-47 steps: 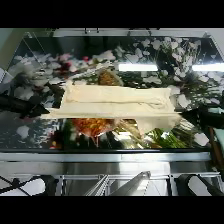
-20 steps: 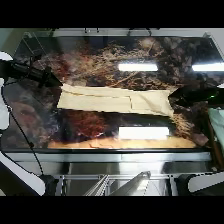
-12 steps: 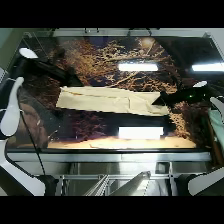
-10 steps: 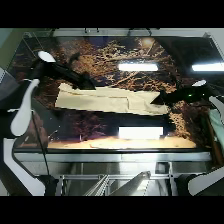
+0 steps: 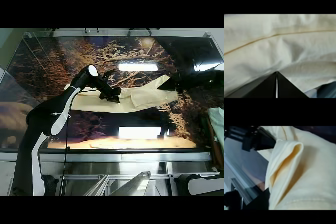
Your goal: Fold the shirts.
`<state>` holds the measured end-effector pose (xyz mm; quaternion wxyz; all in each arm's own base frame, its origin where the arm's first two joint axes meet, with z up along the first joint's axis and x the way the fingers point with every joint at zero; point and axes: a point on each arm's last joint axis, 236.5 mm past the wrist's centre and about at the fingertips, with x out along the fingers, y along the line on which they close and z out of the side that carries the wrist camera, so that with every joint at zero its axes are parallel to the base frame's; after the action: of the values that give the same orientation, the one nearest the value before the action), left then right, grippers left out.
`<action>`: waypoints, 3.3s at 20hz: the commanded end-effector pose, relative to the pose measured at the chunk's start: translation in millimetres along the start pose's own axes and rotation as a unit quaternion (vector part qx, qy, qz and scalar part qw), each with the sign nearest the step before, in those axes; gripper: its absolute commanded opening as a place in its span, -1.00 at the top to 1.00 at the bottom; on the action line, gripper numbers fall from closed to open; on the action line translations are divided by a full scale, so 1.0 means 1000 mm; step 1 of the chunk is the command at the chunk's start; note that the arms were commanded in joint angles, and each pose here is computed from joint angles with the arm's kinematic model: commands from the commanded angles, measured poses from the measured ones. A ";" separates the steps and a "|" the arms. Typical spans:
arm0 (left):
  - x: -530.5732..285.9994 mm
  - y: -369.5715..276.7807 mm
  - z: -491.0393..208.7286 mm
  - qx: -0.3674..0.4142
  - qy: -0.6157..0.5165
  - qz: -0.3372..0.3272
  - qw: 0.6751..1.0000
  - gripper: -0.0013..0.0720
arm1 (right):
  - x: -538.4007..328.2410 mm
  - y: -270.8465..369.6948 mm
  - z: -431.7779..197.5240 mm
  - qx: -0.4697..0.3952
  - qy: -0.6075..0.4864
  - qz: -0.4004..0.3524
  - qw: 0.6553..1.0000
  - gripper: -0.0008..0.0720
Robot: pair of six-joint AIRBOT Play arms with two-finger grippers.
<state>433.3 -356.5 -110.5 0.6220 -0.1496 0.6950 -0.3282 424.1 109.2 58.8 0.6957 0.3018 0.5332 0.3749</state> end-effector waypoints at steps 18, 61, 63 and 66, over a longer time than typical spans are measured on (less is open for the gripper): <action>-0.342 -0.134 -0.085 0.163 -0.176 -0.322 0.916 0.96 | 0.376 0.192 -0.011 -0.072 0.018 0.076 0.994 -0.37; -0.319 -0.086 -0.121 0.118 -0.182 -0.337 0.916 0.95 | -0.233 0.043 0.059 0.116 -0.340 -0.163 0.919 0.93; -0.318 -0.086 -0.123 0.129 -0.181 -0.337 0.915 0.95 | -0.310 0.016 0.013 0.163 -0.392 -0.266 0.865 0.93; -0.318 -0.087 -0.124 0.136 -0.182 -0.336 0.914 0.95 | -0.387 -0.036 -0.090 0.268 -0.371 -0.444 0.770 0.92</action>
<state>355.5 -191.2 190.4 0.6034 -0.3515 0.4302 -0.5721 389.8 -140.0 226.1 0.8633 0.3639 0.3460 -0.0506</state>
